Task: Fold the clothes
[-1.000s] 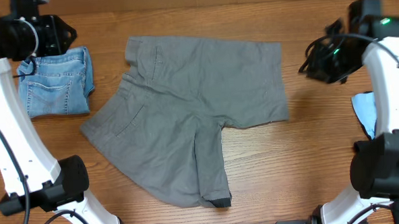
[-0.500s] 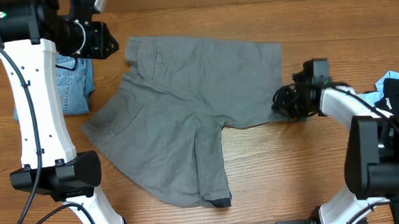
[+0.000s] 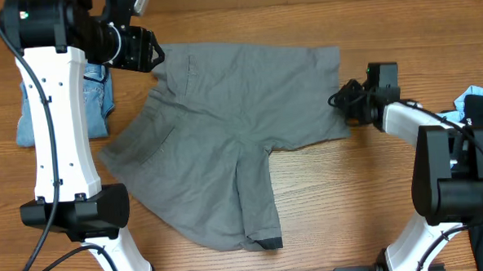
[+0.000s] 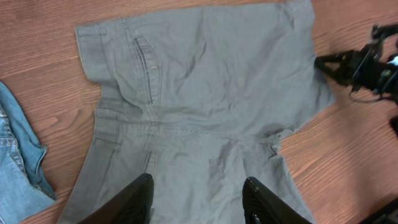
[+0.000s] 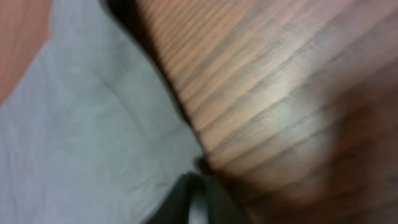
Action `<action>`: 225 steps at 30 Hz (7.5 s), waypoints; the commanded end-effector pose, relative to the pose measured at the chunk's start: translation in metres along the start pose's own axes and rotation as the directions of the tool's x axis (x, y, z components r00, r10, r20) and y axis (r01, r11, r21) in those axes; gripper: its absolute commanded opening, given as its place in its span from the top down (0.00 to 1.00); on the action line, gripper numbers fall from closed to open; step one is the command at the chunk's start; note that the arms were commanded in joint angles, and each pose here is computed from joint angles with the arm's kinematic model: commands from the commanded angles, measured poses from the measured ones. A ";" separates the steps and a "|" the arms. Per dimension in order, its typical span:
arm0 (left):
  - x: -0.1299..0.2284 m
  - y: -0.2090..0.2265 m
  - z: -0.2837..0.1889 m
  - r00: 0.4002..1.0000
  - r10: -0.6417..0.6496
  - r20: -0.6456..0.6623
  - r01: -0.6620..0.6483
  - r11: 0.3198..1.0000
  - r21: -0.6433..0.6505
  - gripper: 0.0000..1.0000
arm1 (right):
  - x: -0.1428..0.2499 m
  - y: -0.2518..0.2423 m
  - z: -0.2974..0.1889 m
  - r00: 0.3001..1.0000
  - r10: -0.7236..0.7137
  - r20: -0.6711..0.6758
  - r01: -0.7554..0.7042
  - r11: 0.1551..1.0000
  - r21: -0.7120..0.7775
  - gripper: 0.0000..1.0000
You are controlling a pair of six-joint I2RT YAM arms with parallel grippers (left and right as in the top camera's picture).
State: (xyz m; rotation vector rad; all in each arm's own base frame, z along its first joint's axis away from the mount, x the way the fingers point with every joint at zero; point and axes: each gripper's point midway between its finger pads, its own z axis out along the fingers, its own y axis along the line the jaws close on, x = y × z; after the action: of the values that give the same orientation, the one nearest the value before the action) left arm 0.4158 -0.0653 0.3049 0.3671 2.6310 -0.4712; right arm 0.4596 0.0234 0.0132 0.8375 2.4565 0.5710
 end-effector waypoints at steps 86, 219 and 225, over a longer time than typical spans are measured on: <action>-0.014 0.077 0.095 0.984 -0.162 -0.071 0.150 0.977 -0.150 0.75 | 0.296 0.027 -0.136 0.675 0.095 -0.731 -0.093 0.995 0.044 0.24; -0.008 0.062 0.101 0.984 -0.138 -0.113 0.120 0.981 -0.151 0.66 | 0.349 0.071 -0.149 0.544 0.275 -0.793 -0.230 0.957 0.174 0.39; -0.008 0.062 0.101 0.984 -0.137 -0.113 0.120 0.981 -0.150 0.66 | 0.341 0.070 -0.139 0.587 0.346 -0.732 -0.279 0.935 0.218 0.44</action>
State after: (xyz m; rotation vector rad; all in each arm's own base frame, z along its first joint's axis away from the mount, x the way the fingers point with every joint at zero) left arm 0.4806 -0.0455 0.1912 0.1485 2.8426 -0.3163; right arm 0.1608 0.2661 0.0601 1.1824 3.1998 1.2390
